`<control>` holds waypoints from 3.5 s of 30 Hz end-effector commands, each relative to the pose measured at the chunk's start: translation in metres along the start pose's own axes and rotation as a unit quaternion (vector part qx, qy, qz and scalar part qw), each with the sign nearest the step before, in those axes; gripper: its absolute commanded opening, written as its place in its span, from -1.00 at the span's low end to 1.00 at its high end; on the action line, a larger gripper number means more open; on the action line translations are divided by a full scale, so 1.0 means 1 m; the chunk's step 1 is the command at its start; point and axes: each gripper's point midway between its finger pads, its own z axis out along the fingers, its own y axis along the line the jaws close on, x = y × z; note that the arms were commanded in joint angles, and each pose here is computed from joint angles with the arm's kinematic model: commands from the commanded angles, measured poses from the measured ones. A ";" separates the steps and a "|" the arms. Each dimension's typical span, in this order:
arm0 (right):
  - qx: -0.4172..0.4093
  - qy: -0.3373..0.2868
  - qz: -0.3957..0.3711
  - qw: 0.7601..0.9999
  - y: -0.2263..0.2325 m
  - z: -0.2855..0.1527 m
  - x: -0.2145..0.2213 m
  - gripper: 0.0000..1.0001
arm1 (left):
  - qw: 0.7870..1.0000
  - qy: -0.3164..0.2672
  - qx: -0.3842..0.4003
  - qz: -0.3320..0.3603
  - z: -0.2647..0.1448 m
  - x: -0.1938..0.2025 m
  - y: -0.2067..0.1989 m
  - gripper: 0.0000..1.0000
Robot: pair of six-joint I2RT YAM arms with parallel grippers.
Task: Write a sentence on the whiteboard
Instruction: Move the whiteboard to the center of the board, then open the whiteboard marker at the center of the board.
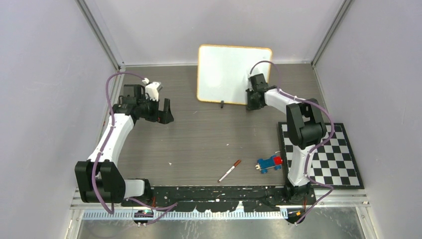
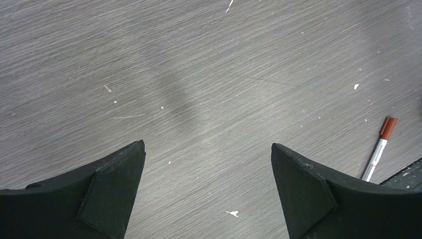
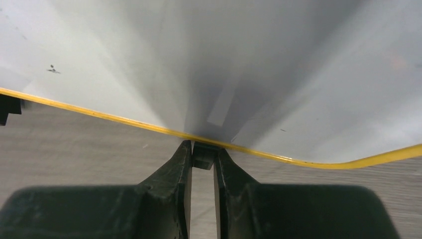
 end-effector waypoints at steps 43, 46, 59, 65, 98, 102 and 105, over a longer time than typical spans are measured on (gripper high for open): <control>-0.235 0.118 -0.279 0.923 0.006 -0.151 0.110 0.68 | 0.987 -0.023 0.152 0.042 -0.056 -0.045 -0.063 1.00; -0.262 0.111 -0.347 0.894 0.023 -0.176 0.120 0.68 | 0.988 -0.025 0.150 0.037 -0.058 -0.044 -0.064 0.99; -0.195 0.107 -0.671 0.707 0.116 -0.209 0.190 0.43 | 0.982 -0.086 0.149 -0.079 -0.090 -0.057 -0.056 0.99; -0.134 0.120 -0.752 0.634 0.137 -0.206 0.219 0.35 | 0.978 -0.115 0.125 -0.119 -0.104 -0.062 -0.036 0.99; -0.149 0.207 -0.775 0.578 0.139 -0.129 0.274 -0.39 | 0.977 -0.113 0.126 -0.132 -0.105 -0.076 -0.017 0.99; -0.151 0.215 -0.766 0.586 0.133 -0.126 0.265 -0.74 | 0.979 -0.104 0.118 -0.128 -0.099 -0.078 -0.011 0.99; -0.173 0.208 -0.742 0.613 0.138 -0.134 0.252 -0.98 | 0.980 -0.094 0.118 -0.126 -0.095 -0.078 -0.010 1.00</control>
